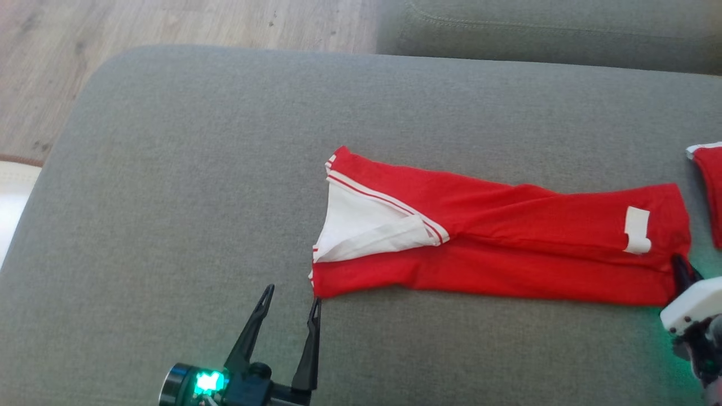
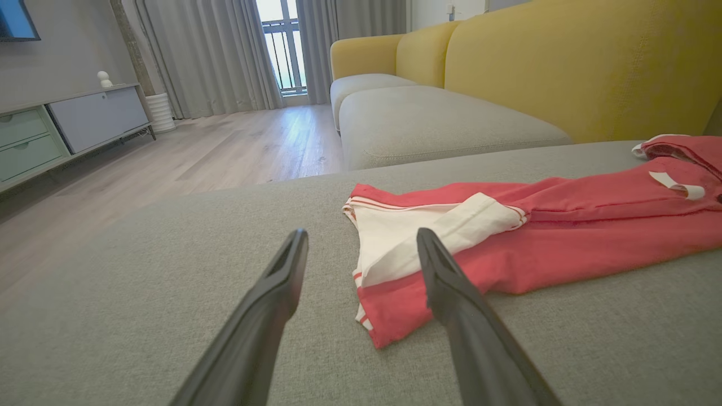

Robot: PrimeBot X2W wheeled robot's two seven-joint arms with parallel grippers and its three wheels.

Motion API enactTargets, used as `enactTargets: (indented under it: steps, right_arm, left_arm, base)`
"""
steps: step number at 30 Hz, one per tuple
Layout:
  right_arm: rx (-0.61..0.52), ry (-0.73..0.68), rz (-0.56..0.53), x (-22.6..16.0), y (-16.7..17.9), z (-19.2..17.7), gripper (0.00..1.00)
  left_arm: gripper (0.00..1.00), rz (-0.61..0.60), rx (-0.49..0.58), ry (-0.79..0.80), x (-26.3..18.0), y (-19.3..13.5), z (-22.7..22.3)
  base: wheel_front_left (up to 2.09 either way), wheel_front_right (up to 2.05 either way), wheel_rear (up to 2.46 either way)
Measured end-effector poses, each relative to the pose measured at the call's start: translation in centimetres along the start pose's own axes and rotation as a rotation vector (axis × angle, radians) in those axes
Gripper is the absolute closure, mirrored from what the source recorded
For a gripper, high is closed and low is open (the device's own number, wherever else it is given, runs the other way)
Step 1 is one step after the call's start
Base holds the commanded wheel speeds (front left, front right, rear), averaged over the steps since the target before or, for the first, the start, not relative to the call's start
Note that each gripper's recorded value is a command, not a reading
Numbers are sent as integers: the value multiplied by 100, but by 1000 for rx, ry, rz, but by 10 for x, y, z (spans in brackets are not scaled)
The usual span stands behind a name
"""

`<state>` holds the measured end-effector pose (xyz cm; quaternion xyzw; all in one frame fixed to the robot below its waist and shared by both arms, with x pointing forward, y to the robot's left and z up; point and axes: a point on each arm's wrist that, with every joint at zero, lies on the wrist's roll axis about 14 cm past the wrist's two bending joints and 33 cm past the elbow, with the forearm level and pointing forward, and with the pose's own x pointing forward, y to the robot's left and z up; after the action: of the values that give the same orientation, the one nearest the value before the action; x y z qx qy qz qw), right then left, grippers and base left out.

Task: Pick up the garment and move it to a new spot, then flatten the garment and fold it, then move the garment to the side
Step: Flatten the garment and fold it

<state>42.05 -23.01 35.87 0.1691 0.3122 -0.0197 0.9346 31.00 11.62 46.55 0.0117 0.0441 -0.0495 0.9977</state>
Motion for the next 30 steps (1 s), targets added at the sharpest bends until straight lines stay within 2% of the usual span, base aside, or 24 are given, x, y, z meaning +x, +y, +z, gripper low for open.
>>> enactTargets:
  steps: [6,11,14,18,22,30]
  right_arm:
    - [-66,-62,-5,-17,-16,13,100]
    - [-88,-184,-37,-34,-38,64,100]
    - [-89,-237,-16,-41,-33,83,100]
    - [-91,-278,78,-42,4,96,100]
    - [-61,-288,242,-40,74,94,100]
    - [-42,-208,517,-50,191,63,100]
  left_arm:
    - [0,-23,7,-14,2,-5,3]
    - [0,-49,4,-32,3,-11,8]
    - [0,-61,0,-38,2,-14,9]
    - [0,-74,-7,-29,-2,-18,6]
    - [0,-73,-6,-18,-7,-15,2]
    - [0,-30,2,-20,-19,-4,0]
  base:
    - [0,0,0]
    - [0,0,0]
    - [0,0,0]
    - [0,0,0]
    - [0,0,0]
    - [0,0,0]
